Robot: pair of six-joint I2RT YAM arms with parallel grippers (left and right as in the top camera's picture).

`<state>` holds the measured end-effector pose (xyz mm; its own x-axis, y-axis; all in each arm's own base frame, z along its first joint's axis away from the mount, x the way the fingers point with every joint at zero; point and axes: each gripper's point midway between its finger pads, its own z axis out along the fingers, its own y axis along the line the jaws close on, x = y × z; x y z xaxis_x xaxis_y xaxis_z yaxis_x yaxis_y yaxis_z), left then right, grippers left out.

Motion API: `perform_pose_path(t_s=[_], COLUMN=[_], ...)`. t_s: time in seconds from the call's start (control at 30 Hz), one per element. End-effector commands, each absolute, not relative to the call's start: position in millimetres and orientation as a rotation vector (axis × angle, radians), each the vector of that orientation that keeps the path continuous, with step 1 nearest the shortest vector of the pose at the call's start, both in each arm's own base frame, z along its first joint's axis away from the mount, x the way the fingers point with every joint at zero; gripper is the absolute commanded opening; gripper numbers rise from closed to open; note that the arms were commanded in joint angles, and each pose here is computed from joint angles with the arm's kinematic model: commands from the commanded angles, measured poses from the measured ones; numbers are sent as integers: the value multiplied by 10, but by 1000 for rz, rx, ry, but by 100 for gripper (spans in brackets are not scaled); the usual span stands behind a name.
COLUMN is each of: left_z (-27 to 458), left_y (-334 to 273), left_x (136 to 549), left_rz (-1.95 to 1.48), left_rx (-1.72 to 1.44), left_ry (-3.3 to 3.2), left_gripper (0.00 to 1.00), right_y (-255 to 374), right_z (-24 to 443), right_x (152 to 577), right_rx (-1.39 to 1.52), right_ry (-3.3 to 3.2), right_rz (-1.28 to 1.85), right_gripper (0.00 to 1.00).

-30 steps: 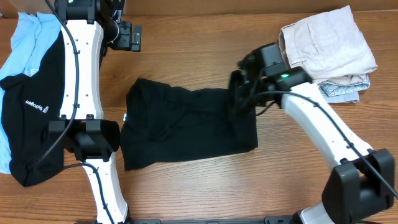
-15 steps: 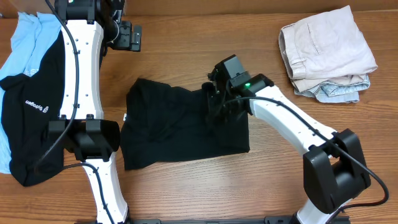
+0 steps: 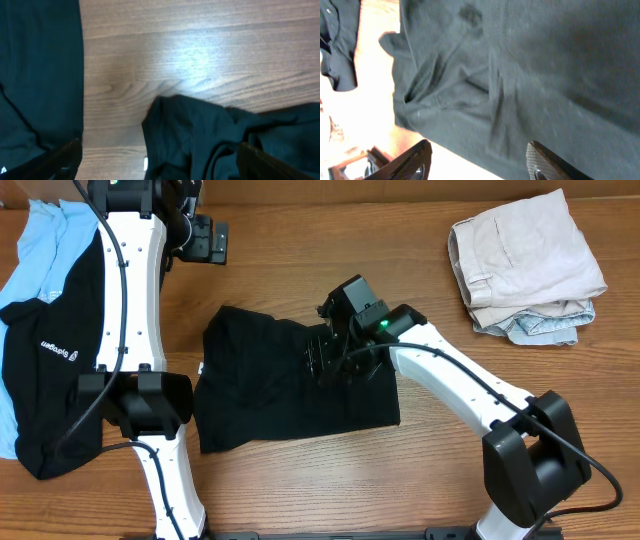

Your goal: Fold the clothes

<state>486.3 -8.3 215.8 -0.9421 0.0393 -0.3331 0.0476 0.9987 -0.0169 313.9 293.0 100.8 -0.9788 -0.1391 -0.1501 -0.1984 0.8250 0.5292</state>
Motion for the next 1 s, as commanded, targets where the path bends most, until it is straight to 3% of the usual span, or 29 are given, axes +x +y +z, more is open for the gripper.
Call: perform_pose_path(t_s=[0.0, 0.27, 0.33, 0.4, 0.97], left_z=[2293, 2085, 1813, 1675, 526], left_y=[-102, -120, -200, -255, -466], left_x=[4820, 4567, 4418, 4353, 3896], left_rz=[-54, -78, -153, -205, -469], left_rx=[72, 72, 112, 143, 372], left_ry=[2780, 2917, 3023, 3066, 3247], left_gripper=[100, 100, 100, 100, 100], right_y=[2849, 2319, 2183, 2104, 1334], right_z=[1468, 1225, 1221, 1219, 1160], right_x=[3300, 3234, 3316, 3357, 3468], right_rx=[-269, -152, -96, -62, 177], right_ry=[2797, 2931, 2931, 2933, 3003], right_rz=[843, 472, 456, 455, 386], right_gripper=[67, 68, 79, 82, 83])
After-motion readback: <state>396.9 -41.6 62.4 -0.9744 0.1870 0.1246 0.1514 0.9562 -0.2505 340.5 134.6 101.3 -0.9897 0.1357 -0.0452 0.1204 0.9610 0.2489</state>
